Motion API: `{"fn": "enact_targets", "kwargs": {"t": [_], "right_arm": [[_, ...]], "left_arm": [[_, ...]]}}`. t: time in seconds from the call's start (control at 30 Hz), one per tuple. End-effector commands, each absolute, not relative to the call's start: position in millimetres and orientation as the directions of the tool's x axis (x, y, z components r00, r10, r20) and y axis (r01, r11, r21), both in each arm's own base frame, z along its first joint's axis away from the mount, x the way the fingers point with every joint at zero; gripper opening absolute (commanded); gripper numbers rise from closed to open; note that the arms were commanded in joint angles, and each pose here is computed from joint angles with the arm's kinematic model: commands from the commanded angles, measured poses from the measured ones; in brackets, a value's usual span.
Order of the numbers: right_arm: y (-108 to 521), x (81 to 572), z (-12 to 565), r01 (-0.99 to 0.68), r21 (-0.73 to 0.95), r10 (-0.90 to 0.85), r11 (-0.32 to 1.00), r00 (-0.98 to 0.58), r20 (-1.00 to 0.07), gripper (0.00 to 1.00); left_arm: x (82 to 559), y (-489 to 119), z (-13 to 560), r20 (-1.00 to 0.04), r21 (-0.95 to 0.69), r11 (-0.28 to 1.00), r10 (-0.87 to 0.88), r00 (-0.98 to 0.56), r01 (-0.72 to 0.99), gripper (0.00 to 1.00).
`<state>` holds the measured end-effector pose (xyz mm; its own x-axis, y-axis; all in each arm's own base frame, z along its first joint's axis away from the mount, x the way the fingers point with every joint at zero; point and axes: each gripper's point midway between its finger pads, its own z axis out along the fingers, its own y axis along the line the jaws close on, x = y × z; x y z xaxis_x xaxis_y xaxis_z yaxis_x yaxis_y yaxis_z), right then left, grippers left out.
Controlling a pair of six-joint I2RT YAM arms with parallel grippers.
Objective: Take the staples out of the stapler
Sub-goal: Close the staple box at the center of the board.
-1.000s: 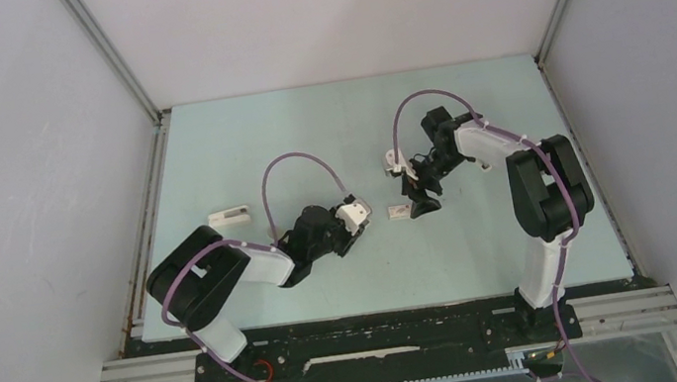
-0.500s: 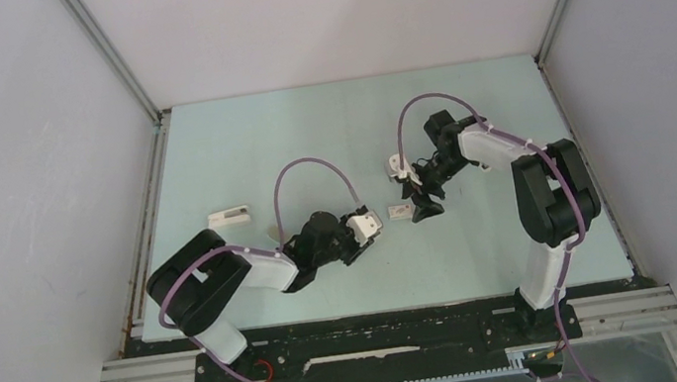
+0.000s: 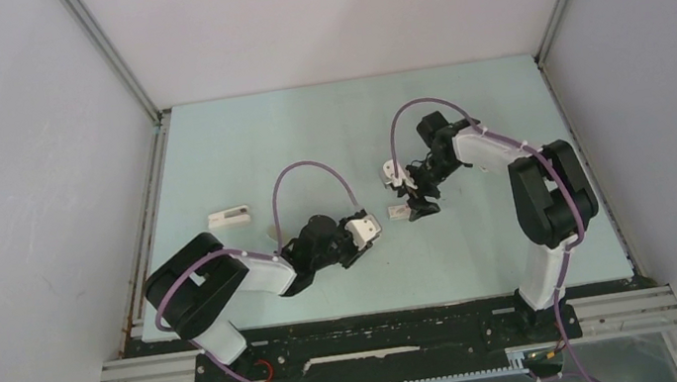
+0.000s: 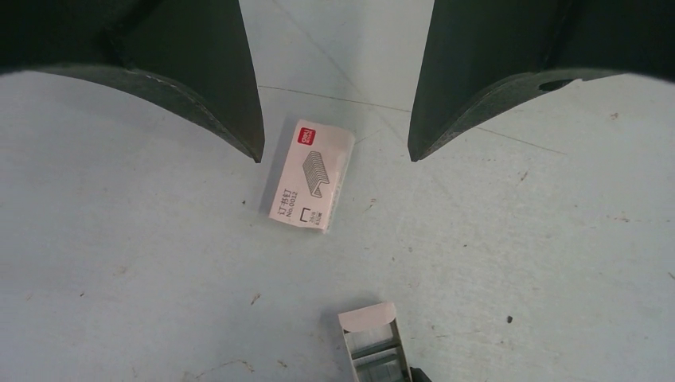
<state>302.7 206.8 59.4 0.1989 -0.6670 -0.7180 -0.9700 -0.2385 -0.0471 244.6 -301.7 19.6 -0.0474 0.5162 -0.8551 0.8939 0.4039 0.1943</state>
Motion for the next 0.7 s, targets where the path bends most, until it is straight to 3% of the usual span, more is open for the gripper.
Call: {"fn": "enact_targets", "kwargs": {"t": [0.0, 0.4, 0.67], "right_arm": [[213.4, 312.7, 56.5, -0.962, -0.105, -0.675, -0.254, 0.253, -0.693, 0.76], [217.0, 317.6, 35.7, -0.971, -0.092, -0.745, -0.222, 0.230, -0.626, 0.74], [217.6, 316.9, 26.4, -0.975, -0.073, -0.770, -0.211, 0.212, -0.601, 0.66]], "left_arm": [[238.2, -294.1, 16.2, -0.841, 0.219, 0.390, 0.541, -0.030, 0.894, 0.40], [237.0, -292.6, 14.1, -0.850, 0.213, 0.404, 0.526, -0.036, 0.890, 0.40], [238.0, -292.8, 14.3, -0.858, 0.210, 0.417, 0.513, -0.038, 0.884, 0.41]]}}
